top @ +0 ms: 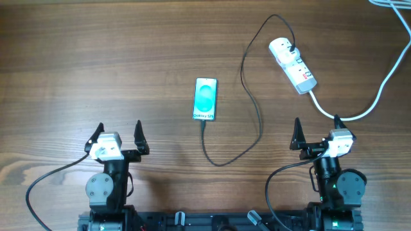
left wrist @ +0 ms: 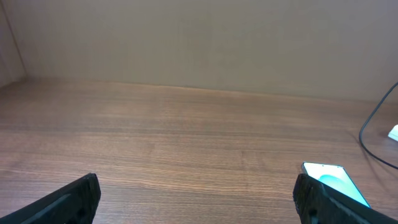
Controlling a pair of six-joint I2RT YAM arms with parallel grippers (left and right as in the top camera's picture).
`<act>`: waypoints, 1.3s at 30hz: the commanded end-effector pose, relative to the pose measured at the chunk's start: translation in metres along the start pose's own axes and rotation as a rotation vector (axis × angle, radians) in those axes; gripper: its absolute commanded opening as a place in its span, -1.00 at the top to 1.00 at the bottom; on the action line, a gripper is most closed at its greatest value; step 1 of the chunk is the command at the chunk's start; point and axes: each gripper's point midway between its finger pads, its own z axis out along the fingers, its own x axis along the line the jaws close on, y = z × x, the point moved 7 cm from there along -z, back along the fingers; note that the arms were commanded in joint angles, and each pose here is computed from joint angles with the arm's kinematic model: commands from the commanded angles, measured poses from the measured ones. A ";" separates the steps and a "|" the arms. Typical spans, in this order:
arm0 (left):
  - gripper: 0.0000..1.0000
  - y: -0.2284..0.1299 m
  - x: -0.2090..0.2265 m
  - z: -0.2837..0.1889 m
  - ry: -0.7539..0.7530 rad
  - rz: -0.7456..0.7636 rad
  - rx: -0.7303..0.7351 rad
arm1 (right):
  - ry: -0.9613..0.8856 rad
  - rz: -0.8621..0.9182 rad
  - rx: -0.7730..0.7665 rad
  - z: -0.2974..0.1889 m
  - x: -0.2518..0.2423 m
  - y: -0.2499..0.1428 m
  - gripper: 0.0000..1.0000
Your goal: Plug charger to phone and switch on socket
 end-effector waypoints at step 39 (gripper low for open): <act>-1.00 -0.001 -0.006 -0.001 -0.048 0.057 -0.001 | -0.011 -0.013 -0.011 0.000 -0.001 0.002 -0.99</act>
